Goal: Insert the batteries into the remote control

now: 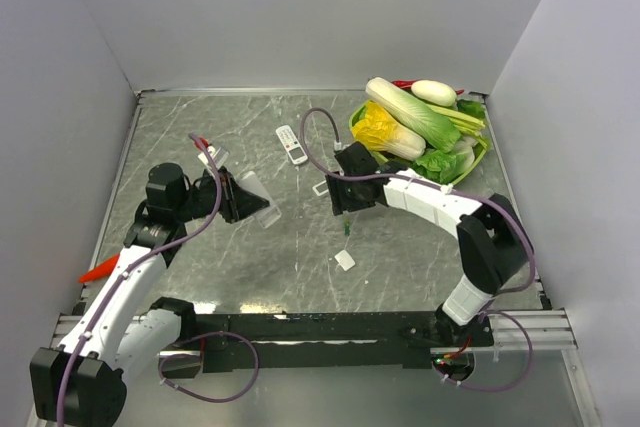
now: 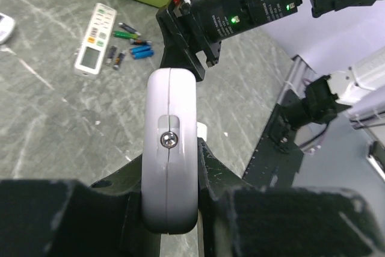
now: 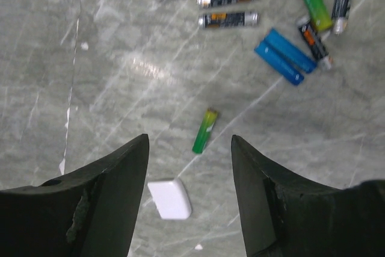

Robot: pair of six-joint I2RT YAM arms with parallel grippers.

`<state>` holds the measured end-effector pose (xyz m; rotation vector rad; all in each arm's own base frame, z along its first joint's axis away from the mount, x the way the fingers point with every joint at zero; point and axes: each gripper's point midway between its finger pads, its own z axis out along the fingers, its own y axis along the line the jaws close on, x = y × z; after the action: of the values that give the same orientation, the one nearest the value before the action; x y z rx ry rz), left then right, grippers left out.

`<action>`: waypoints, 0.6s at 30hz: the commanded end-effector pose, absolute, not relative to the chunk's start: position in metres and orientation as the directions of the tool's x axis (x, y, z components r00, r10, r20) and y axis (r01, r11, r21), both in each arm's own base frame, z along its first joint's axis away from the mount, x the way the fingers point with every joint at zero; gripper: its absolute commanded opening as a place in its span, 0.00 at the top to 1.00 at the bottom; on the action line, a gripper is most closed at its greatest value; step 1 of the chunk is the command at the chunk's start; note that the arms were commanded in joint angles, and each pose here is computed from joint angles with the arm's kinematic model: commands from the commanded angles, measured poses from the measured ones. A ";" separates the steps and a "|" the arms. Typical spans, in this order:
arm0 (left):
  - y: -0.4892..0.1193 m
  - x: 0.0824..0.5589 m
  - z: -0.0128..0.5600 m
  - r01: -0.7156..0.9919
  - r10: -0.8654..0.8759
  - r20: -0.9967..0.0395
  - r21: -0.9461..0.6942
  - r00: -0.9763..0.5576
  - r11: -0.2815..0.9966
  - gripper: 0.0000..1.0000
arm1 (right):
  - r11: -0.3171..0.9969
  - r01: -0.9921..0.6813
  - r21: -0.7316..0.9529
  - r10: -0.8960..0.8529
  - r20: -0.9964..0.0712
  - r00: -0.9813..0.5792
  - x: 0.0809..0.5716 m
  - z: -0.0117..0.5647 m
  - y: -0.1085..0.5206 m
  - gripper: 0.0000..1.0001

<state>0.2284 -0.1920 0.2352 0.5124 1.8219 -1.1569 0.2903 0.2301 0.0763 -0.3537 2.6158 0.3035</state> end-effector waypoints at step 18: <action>-0.178 0.249 0.238 0.698 -0.123 -0.884 -0.435 -0.450 0.569 0.99 | 0.940 -0.340 -0.020 -0.306 -0.485 -0.819 0.362 0.048 0.237 0.27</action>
<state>0.2434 -0.1784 0.2244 0.4480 1.8601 -1.0403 0.3471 0.2355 0.0429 -0.4342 2.6277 0.1320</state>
